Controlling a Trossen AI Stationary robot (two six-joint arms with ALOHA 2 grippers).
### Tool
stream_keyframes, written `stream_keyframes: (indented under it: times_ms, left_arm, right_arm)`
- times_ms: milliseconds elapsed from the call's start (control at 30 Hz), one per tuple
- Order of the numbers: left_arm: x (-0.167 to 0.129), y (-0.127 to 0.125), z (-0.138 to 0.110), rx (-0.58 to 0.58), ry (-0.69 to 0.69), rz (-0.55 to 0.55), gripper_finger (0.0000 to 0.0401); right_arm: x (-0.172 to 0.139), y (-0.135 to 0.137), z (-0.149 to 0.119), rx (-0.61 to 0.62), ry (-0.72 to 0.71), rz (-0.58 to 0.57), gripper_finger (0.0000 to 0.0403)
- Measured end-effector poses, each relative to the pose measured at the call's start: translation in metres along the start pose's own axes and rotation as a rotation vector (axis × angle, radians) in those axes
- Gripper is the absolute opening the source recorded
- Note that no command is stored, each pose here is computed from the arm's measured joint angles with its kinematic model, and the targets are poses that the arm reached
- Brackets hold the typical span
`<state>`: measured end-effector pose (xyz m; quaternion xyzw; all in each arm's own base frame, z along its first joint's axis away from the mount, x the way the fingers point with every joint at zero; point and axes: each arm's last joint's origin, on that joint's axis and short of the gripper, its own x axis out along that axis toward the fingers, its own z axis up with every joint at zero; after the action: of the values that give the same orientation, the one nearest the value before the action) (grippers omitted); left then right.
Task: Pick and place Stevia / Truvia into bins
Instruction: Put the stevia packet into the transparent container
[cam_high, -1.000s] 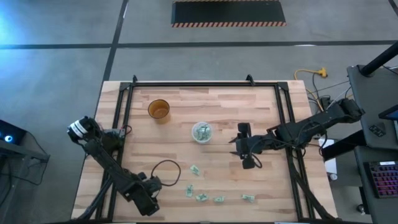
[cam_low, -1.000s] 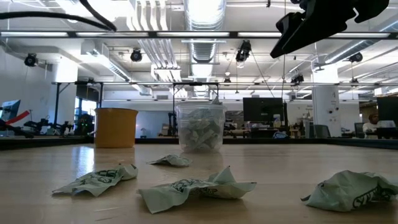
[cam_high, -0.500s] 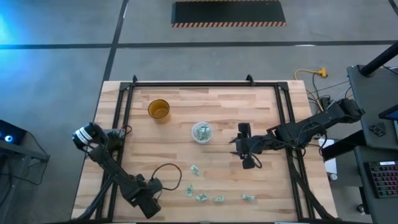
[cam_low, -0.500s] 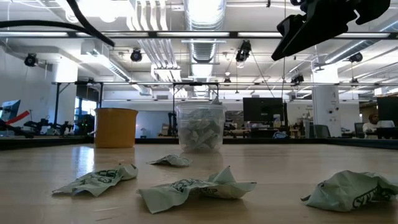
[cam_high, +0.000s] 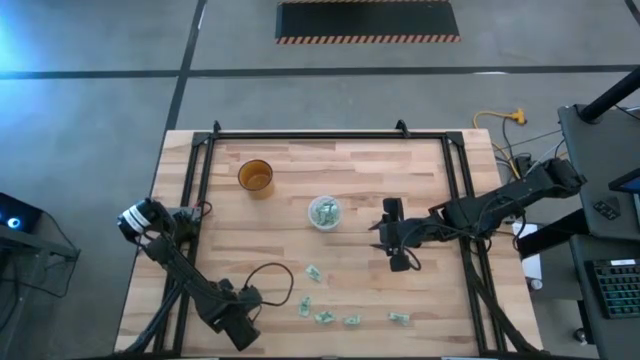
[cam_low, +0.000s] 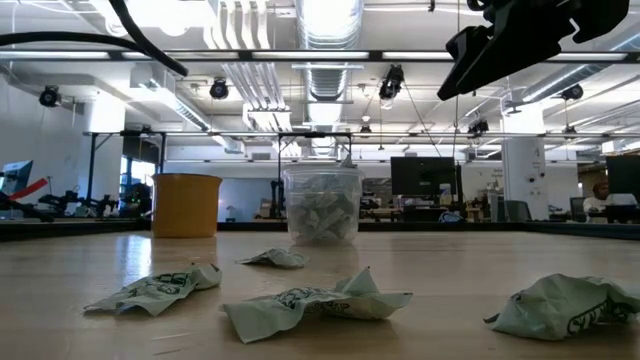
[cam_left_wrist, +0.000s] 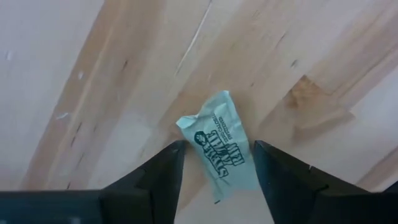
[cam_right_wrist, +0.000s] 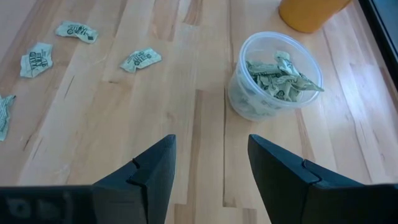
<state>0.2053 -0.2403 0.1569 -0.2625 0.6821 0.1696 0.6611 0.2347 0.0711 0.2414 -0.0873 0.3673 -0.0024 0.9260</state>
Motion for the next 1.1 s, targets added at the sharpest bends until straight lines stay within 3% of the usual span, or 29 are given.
stream_keyframes:
  times_ms: [333, 633, 1100]
  left_arm:
    - [0.000, 0.001, 0.001, 0.029, -0.004, 0.006, 0.0106]
    - [-0.001, 0.001, 0.003, 0.107, -0.033, 0.003, 0.0072]
    - [-0.010, -0.004, 0.021, 0.413, -0.252, 0.048, 0.0063]
  right_arm:
    - [0.000, 0.000, 0.000, 0.004, 0.000, 0.000, 0.0192]
    - [0.000, 0.000, -0.001, 0.006, 0.001, 0.000, 0.0192]
    - [0.001, 0.000, -0.001, 0.005, 0.003, -0.001, 0.0192]
